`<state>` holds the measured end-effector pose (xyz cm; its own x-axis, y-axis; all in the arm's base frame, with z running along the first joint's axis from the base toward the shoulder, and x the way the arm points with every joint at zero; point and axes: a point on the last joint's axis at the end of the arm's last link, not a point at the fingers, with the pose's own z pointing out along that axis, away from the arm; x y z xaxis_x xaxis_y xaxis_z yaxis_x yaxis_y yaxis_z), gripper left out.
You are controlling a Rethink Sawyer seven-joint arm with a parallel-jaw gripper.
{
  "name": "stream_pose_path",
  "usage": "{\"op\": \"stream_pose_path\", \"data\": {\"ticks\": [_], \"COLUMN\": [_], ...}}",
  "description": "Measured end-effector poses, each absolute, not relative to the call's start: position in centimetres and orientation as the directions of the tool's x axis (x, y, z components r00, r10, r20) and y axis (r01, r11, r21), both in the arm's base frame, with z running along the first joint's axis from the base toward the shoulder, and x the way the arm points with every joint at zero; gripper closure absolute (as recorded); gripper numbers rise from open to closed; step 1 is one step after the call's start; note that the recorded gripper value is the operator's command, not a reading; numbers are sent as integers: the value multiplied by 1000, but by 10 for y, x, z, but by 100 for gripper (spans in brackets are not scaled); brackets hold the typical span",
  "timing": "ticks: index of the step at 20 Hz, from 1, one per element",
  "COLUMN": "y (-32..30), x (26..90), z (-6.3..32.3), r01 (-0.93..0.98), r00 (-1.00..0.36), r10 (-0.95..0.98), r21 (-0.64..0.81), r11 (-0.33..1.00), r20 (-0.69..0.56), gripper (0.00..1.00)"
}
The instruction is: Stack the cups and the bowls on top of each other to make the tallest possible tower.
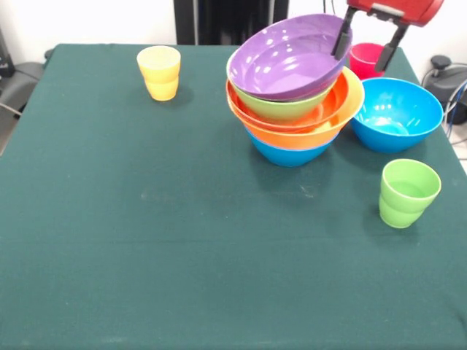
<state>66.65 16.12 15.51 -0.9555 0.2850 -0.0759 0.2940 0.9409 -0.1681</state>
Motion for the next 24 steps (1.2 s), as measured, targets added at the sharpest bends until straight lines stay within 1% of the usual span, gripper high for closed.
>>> {"op": "stream_pose_path", "data": {"ticks": [4,13,24], "y": [168,186,196], "x": [684,714,726], "z": [173,199,209], "r01": [297,308,300], "r00": [-955,-950,-951], "r10": [288,296,286], "r21": [-160,-134,-125], "r11": [941,942,946], "r20": [-79,-101,-119], "gripper": [0,0,0]}}
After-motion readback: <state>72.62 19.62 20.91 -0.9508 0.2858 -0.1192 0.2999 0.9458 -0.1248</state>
